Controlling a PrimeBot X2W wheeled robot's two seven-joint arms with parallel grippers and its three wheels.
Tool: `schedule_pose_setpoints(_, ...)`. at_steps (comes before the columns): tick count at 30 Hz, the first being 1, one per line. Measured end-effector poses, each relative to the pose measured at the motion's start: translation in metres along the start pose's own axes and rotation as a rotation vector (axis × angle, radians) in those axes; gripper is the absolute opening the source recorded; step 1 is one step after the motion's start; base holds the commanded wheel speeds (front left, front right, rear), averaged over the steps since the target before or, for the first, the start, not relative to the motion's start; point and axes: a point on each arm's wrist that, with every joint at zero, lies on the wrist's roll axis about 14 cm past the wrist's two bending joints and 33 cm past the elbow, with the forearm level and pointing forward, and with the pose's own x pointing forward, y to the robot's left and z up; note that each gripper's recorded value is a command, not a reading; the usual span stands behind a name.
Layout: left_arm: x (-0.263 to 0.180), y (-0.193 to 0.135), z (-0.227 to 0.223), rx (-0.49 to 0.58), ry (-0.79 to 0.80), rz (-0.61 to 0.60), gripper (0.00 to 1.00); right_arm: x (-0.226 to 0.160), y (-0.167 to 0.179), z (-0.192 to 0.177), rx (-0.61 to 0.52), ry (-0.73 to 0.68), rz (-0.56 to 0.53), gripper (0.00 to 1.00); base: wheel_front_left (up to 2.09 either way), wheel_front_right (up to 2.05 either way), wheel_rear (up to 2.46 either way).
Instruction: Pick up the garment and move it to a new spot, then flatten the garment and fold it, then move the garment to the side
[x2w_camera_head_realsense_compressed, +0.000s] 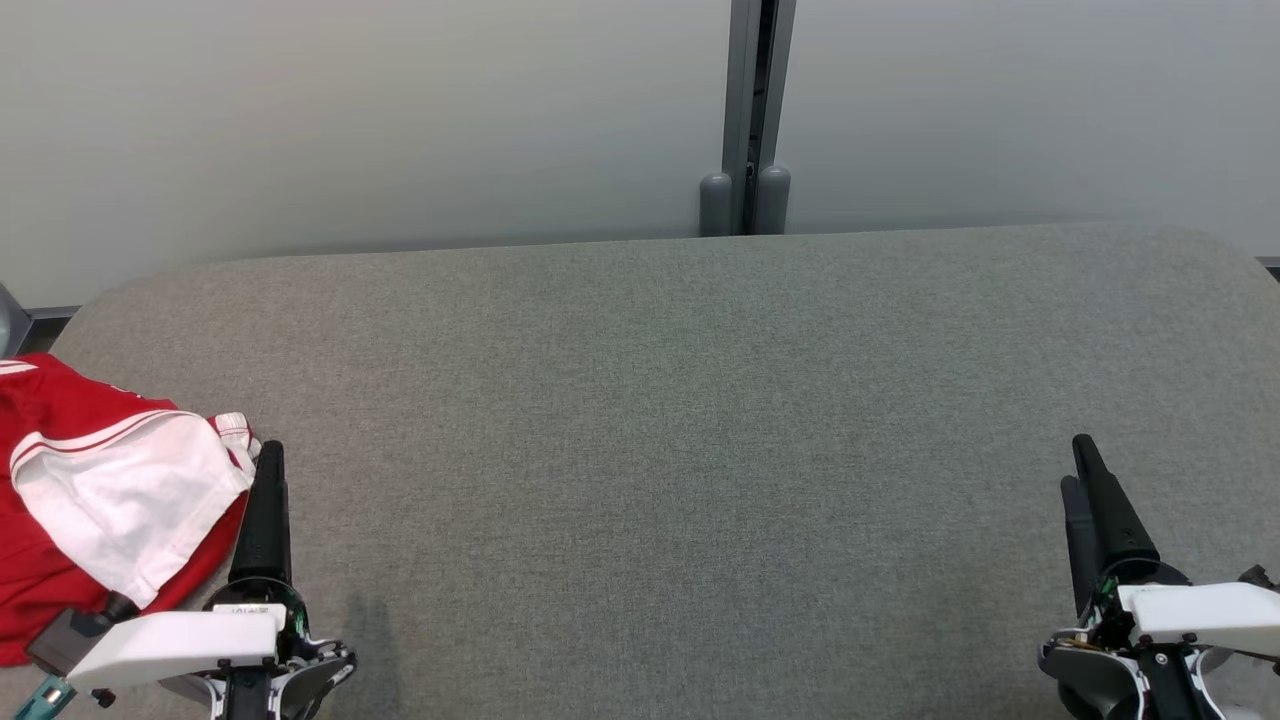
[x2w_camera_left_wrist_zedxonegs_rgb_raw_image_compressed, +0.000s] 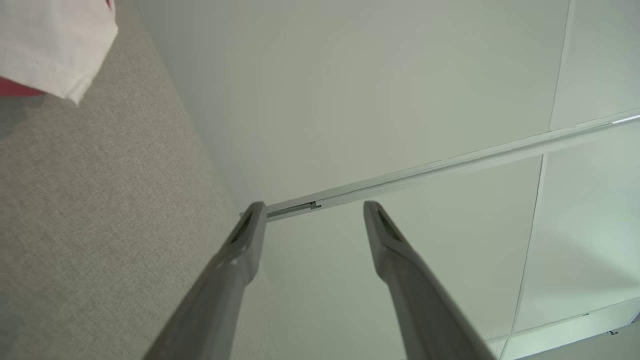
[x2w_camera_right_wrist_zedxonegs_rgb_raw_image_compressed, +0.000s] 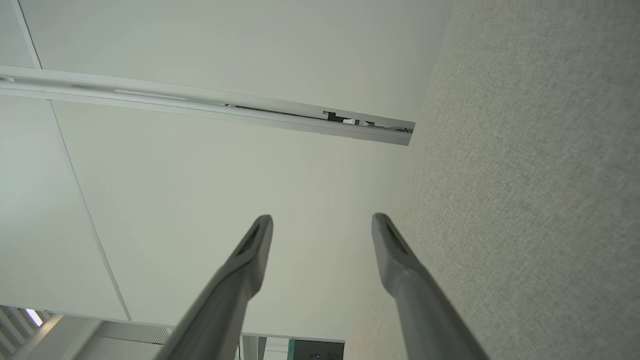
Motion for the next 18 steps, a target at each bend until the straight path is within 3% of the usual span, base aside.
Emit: schedule_pose_setpoints(18,0.0,-0.002,-0.005,0.399,0.006,-0.001,1.0,0.005,0.024,-0.014,-0.325,0.02,0.088,1.0,0.0,0.0,0.0)
